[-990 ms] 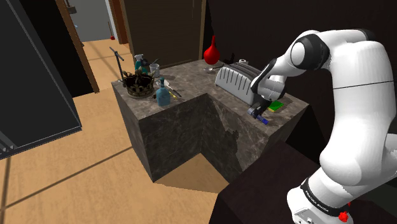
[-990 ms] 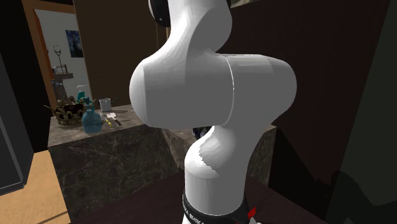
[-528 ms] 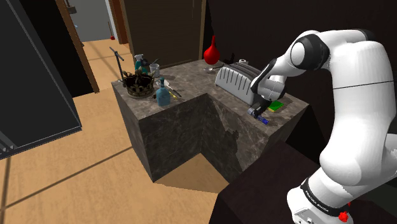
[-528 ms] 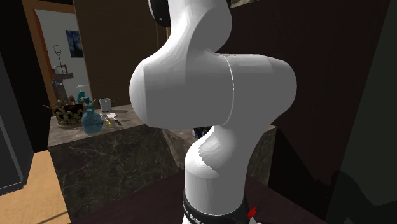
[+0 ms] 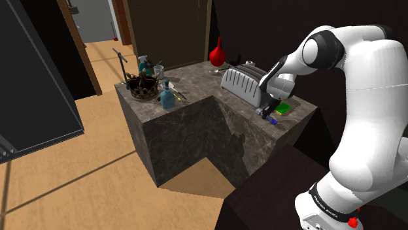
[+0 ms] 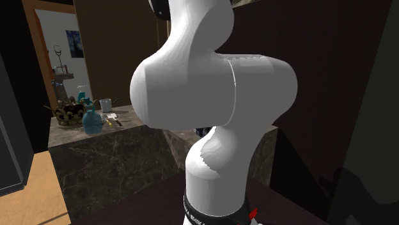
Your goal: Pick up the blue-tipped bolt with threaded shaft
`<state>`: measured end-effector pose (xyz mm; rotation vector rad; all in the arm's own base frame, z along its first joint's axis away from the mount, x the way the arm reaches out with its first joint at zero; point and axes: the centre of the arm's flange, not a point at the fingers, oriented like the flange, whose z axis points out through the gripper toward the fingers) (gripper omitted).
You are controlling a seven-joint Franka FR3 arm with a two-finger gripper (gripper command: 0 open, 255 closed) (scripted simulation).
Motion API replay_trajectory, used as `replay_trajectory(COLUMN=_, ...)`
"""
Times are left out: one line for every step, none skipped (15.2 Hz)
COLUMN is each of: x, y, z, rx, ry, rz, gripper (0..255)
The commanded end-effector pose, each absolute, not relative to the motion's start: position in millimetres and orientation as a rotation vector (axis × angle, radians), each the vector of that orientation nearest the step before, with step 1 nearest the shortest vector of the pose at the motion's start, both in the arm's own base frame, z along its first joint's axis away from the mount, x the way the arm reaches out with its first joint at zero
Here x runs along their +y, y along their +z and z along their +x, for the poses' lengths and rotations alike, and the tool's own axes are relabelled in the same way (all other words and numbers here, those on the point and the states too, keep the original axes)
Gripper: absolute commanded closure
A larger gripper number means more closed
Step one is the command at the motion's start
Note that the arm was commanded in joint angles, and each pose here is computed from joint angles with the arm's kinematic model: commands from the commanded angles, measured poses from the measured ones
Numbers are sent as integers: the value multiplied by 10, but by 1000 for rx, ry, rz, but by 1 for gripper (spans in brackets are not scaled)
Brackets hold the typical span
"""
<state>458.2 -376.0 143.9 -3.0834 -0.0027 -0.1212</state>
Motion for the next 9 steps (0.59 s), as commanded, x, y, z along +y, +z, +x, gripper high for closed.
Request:
replay_trajectory(x=-3749, y=1548, z=4582, rx=-3, ry=-121, rz=-3083, gripper=255)
replay_trajectory(x=-3749, y=1601, z=4582, rx=-3, ry=-121, rz=-3083, gripper=255)
replay_trajectory(x=-3749, y=1653, z=4582, rx=-3, ry=-121, rz=-3083, gripper=255)
replay_trajectory(x=-3749, y=1706, z=4582, rx=-3, ry=-121, rz=-3083, gripper=255)
replay_trajectory(x=-3749, y=1759, z=4582, rx=-3, ry=-121, rz=-3083, gripper=255)
replay_trajectory(x=-3749, y=1812, z=4582, rx=-3, ry=-121, rz=-3083, gripper=255)
replay_trajectory(x=-3749, y=1865, z=4582, rx=-3, ry=-121, rz=-3083, gripper=255)
replay_trajectory(x=-3749, y=1917, z=4582, rx=-3, ry=-121, rz=-3083, gripper=255)
replay_trajectory(x=-3749, y=1970, z=4582, rx=-3, ry=-121, rz=-3083, gripper=255)
